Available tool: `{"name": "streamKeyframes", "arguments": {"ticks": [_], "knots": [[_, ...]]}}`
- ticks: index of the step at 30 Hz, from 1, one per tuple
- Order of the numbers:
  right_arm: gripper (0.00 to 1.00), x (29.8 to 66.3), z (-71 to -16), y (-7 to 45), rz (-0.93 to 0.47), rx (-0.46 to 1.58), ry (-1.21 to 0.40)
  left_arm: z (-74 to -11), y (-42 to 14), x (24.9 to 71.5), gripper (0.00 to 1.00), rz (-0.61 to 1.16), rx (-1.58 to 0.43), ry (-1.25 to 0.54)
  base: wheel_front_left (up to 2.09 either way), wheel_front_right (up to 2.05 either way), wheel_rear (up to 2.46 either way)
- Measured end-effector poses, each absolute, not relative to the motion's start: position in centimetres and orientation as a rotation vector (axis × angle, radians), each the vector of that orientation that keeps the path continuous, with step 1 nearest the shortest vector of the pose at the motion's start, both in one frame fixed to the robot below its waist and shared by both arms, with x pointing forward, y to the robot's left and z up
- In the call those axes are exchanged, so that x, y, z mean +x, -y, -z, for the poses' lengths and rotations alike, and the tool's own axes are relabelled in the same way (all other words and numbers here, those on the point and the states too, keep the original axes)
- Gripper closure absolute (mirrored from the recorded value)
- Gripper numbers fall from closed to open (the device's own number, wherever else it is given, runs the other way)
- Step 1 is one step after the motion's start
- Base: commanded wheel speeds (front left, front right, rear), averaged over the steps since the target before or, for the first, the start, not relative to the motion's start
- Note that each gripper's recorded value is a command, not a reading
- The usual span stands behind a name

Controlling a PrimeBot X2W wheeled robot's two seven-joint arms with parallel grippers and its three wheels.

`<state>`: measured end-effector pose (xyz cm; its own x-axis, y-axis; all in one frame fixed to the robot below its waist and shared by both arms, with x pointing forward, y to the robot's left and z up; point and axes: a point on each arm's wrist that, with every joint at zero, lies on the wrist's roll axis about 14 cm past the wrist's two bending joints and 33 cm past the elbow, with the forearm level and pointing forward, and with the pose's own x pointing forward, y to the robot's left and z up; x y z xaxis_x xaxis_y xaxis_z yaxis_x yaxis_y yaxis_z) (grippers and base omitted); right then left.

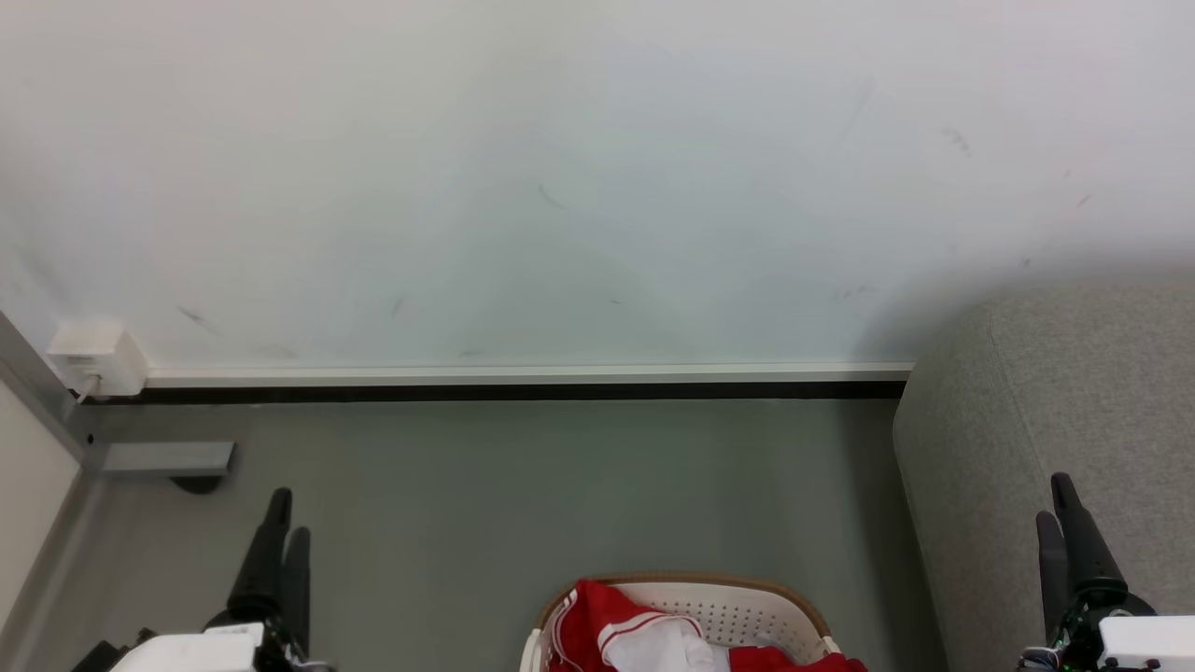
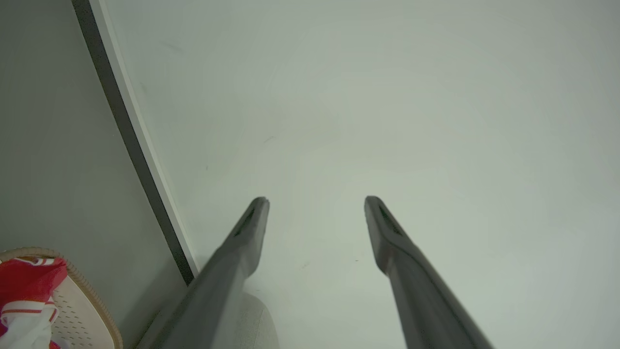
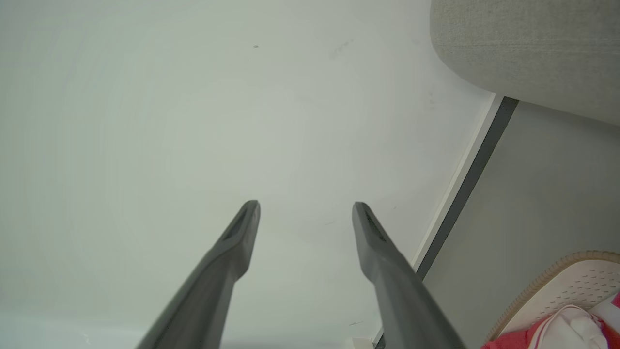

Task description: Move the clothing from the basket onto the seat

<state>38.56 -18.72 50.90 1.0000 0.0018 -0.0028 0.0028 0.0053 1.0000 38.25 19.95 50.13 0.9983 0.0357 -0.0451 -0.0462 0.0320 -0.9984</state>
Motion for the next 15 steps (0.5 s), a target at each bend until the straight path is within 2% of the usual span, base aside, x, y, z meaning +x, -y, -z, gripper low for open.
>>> {"name": "streamKeyframes", "arguments": {"ticks": [15], "knots": [[0.00, 38.5, -52.8, 18.4, -0.055, 1.326, 0.056, -52.2, -20.0, 38.5, 0.00, -0.036, -1.277, 0.060, 0.00, 0.00, 0.00]]}}
